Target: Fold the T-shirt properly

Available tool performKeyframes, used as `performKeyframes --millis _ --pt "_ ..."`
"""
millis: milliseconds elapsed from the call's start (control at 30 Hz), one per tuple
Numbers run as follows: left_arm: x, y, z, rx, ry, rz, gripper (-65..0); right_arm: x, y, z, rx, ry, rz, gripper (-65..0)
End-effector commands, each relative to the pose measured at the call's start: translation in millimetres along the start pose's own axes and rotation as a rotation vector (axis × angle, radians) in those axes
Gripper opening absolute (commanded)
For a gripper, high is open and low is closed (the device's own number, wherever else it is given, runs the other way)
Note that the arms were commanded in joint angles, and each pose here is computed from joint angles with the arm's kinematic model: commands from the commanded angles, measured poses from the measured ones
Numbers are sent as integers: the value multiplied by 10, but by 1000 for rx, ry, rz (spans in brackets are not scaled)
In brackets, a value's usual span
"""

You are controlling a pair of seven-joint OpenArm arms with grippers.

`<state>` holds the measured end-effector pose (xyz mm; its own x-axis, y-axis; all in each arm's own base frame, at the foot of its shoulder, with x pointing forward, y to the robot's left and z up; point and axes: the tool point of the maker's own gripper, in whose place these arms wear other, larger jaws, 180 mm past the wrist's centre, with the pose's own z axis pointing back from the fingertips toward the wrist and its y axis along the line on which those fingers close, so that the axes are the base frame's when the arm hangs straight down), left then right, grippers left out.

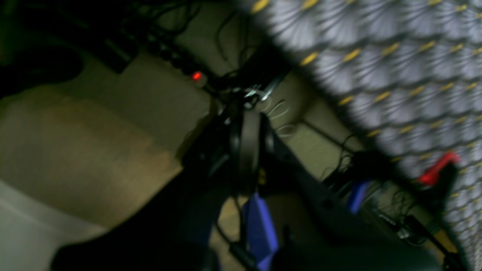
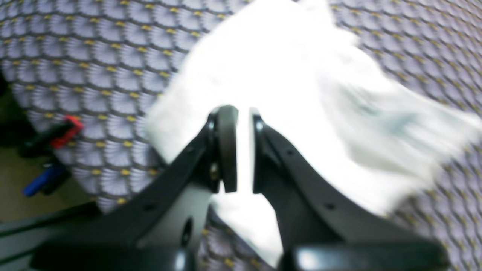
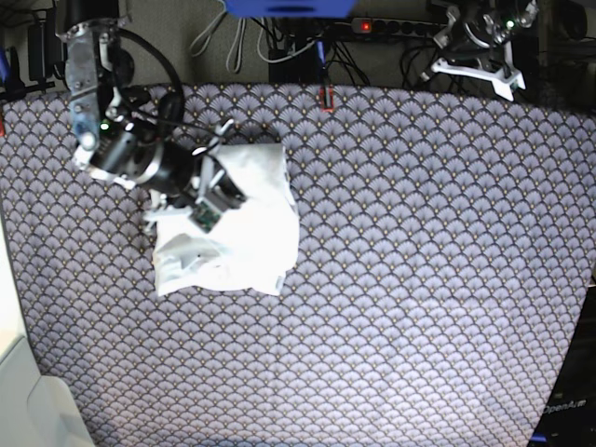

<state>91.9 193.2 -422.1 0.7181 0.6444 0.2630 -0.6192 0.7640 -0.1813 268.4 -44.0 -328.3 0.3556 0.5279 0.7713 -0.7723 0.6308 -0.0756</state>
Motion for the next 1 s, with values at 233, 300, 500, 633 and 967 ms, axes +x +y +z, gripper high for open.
performKeyframes --millis 233,300,500,633,967 --pt "-216 202 87 44 45 -12 -649 -200 206 -302 86 26 -113 -605" --pt "-264 259 91 60 56 -15 -649 -302 231 -374 102 28 -152 -605" --pt "-343 421 103 114 72 -51 -649 -468 214 -330 101 48 -158 -606" --pt "-519 485 -1 160 111 -123 -649 -225 280 5 70 -11 -47 -606" --pt "-1006 726 -595 266 103 -342 -649 -951 169 699 -52 134 -112 -609"
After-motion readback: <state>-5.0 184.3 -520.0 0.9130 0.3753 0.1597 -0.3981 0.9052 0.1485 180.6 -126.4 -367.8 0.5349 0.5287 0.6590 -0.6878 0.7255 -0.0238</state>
